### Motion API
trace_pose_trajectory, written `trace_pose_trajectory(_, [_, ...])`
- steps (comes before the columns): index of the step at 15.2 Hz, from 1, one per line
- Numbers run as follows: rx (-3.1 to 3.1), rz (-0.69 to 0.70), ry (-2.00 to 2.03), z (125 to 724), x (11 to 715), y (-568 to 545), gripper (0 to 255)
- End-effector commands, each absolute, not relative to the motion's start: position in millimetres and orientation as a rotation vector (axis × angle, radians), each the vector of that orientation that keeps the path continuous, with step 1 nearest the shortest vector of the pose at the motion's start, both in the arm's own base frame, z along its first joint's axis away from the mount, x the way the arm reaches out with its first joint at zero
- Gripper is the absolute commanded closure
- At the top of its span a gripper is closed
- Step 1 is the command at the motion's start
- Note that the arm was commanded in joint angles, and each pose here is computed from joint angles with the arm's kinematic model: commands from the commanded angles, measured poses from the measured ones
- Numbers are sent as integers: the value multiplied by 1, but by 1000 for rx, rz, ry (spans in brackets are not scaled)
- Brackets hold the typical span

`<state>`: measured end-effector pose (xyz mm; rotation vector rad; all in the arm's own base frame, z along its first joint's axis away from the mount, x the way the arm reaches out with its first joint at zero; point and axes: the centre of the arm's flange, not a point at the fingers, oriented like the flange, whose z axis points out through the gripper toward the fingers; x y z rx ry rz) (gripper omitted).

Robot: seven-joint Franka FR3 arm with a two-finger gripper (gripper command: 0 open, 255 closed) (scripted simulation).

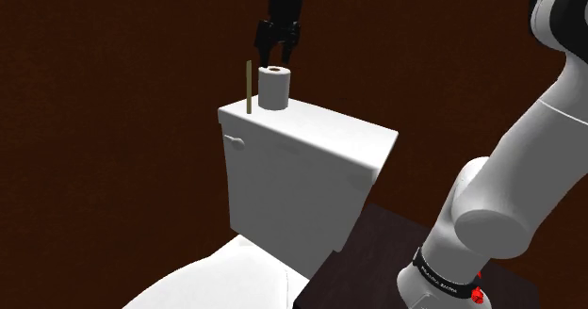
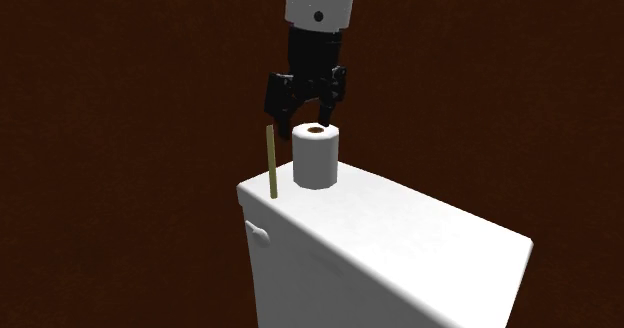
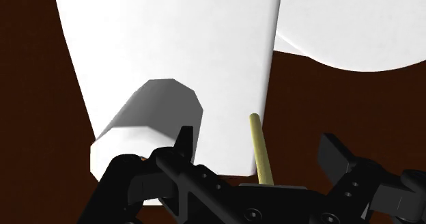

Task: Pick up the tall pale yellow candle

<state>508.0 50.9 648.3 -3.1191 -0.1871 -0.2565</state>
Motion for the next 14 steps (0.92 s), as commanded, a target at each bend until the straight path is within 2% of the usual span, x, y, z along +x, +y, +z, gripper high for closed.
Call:
trace_pose_trajectory(1, [-3112,-272,-212,654,533,61,0])
trace_pose_trajectory(5, [-3099,-300,-261,665,578,79,0])
trace_pose_trajectory(14, [-3099,-300,-261,625,578,78,0])
